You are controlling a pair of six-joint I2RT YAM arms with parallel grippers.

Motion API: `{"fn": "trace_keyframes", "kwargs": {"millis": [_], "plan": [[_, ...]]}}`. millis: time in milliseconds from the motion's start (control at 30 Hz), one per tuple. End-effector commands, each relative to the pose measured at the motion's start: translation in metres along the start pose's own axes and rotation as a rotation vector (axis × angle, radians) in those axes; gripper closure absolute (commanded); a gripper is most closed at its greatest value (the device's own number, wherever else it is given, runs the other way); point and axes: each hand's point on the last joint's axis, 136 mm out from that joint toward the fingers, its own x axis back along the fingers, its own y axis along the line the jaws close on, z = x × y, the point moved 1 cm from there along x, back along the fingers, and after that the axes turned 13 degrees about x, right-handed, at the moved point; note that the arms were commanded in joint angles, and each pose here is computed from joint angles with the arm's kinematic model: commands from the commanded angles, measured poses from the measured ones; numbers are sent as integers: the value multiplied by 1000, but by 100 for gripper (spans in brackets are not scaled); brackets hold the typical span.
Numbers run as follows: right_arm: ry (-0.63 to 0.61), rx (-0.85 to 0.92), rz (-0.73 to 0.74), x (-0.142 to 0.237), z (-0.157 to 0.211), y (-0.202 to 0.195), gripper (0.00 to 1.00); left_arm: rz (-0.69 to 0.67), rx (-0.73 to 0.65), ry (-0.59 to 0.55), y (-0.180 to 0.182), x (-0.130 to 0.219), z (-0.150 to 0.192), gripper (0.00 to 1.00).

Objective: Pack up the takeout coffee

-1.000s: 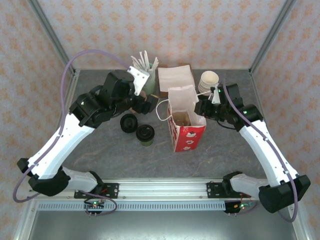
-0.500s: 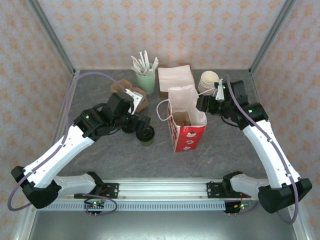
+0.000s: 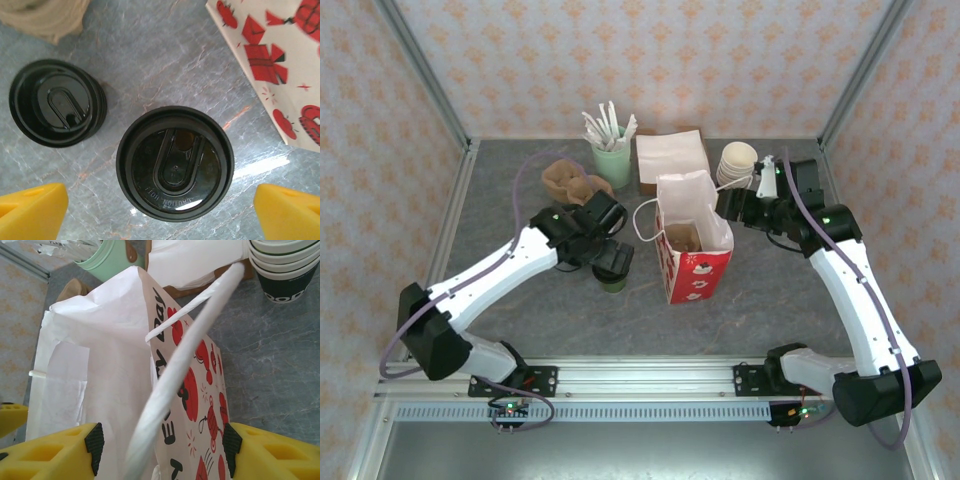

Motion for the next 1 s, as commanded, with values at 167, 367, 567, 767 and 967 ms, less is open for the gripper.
{"fn": "trace_keyframes", "kwargs": {"millis": [167,367,567,767,967], "plan": [[-10,-6,-25,2,1,3,34,-79,91,35,5,-11,4,2],[-8,-4,-18,1,1,2,34,-100,93,68,-5,-24,12,3],[-2,-6,-15,-1,4,0,34,-76,100,84,-13,-32,17,3],[-3,-5,-13,0,4,0,34,-103,101,81,-9,-35,17,7],[-3,-4,-12,0,4,-1,34,-128,106,81,-6,-39,17,9]]}}
